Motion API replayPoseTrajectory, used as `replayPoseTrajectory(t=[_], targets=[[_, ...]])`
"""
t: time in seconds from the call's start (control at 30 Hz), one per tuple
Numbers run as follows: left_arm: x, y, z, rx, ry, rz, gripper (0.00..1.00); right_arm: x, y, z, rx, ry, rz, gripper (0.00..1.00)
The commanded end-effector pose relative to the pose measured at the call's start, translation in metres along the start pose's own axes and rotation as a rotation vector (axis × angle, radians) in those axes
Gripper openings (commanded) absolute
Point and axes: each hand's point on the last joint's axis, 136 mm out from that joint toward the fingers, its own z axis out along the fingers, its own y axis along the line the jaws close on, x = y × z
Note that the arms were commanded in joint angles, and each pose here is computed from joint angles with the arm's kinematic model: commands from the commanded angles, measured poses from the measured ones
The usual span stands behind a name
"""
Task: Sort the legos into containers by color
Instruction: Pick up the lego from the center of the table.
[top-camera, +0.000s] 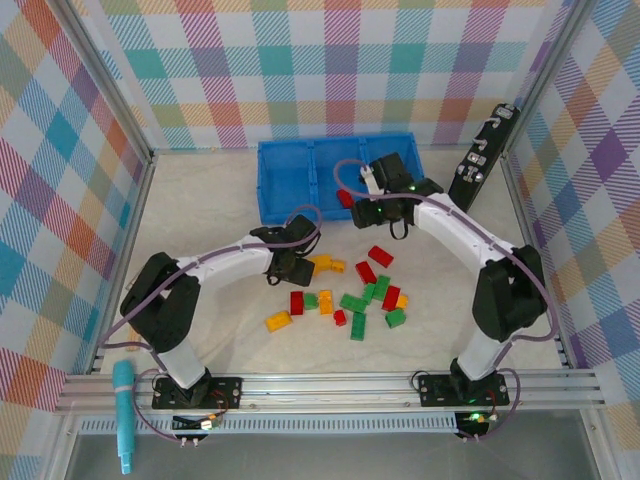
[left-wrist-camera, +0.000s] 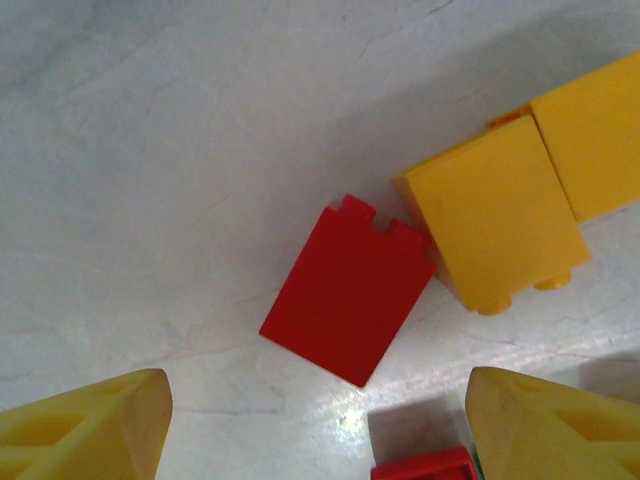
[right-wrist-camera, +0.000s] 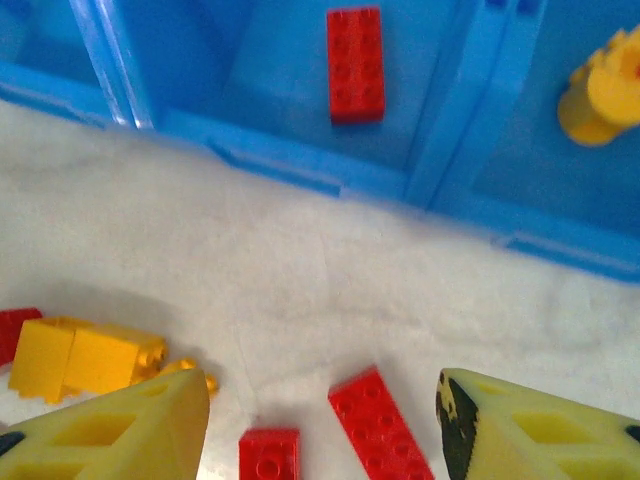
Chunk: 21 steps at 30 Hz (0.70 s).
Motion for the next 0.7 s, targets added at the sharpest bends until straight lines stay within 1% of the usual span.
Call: replayPoseTrajectory(t=[0.0,0.17,0.27,0.4,0.5,0.57,0.67], targets=[[-0.008,0.001,0.002,-0.038,-0.014,0.088,0.76,0.031,0.000,-0.005,-0.004,0.071,0.058,0.63],[-0.005,-0.005,0.016,-0.028,0.018,0.155,0.74,0.058,-0.003,-0.006,0.005,0.119,0.092,0.63],[-0.006,-0.007,0.022,-0.020,0.031,0.178,0.71,0.064,-0.004,-0.006,0.008,0.131,0.105,0.64],[-0.005,-0.011,0.030,-0.001,0.050,0.198,0.64,0.067,-0.002,-0.006,-0.002,0.140,0.110,0.64],[-0.003,-0.014,0.035,0.024,0.064,0.210,0.57,0.069,-0.003,-0.005,-0.005,0.155,0.112,0.65],[-0.001,-0.016,0.037,0.037,0.075,0.218,0.48,0.072,-0.002,-0.006,-0.027,0.166,0.130,0.66],[0.004,-0.016,0.041,0.046,0.094,0.223,0.33,0.078,-0.012,-0.007,0.005,0.186,0.144,0.69]])
